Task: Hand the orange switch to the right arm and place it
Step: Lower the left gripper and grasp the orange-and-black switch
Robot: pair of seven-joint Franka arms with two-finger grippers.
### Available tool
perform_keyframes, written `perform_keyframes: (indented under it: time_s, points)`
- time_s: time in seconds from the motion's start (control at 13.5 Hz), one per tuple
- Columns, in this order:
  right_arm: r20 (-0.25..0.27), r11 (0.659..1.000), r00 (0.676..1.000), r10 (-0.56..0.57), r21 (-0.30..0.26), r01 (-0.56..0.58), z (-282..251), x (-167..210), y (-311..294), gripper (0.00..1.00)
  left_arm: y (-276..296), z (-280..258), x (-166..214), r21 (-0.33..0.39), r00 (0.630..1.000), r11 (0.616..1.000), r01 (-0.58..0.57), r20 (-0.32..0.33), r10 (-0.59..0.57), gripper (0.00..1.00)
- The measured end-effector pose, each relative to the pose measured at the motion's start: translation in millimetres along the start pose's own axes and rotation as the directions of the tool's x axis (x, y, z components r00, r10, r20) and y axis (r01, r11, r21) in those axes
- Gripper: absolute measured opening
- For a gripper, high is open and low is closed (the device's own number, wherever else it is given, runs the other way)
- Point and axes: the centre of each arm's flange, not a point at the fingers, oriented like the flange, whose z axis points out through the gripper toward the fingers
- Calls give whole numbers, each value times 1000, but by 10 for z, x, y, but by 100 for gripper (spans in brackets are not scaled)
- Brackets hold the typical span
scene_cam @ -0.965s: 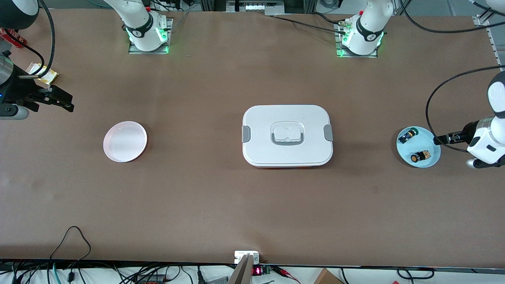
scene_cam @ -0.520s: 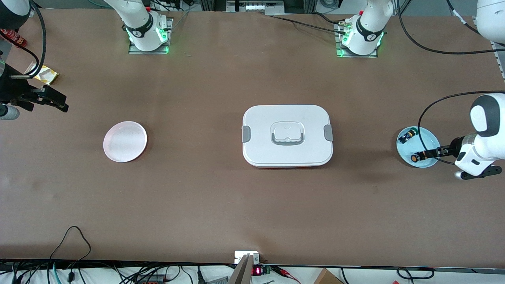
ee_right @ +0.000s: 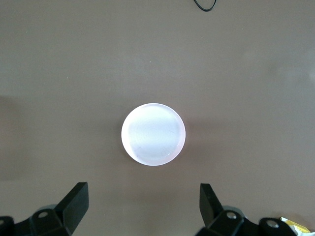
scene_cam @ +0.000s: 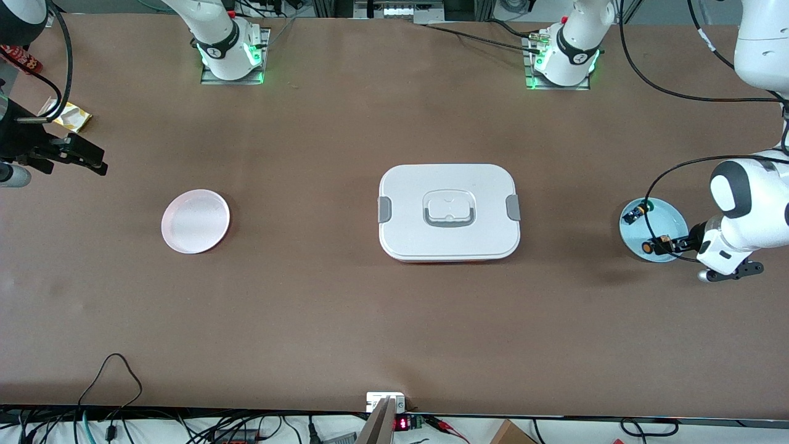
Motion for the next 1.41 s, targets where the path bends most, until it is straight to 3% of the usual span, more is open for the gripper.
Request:
perform_keyframes:
  time_s: [0.3,1.04,1.26,1.41]
  points:
    - [0,1000,1000,0,0,0,0,0,2,100,61,108,-70,-41,999,999,26,22,-25,97]
    - [0,1000,1000,0,0,0,0,0,3,100,-31,427,-96,-45,999,999,21,34,-19,97]
    - [0,1000,1000,0,0,0,1,1,2,100,-31,431,-93,-45,999,999,20,33,-19,72]
    - [0,1000,1000,0,0,0,1,1,0,100,-24,427,-94,-46,999,999,19,36,-18,72]
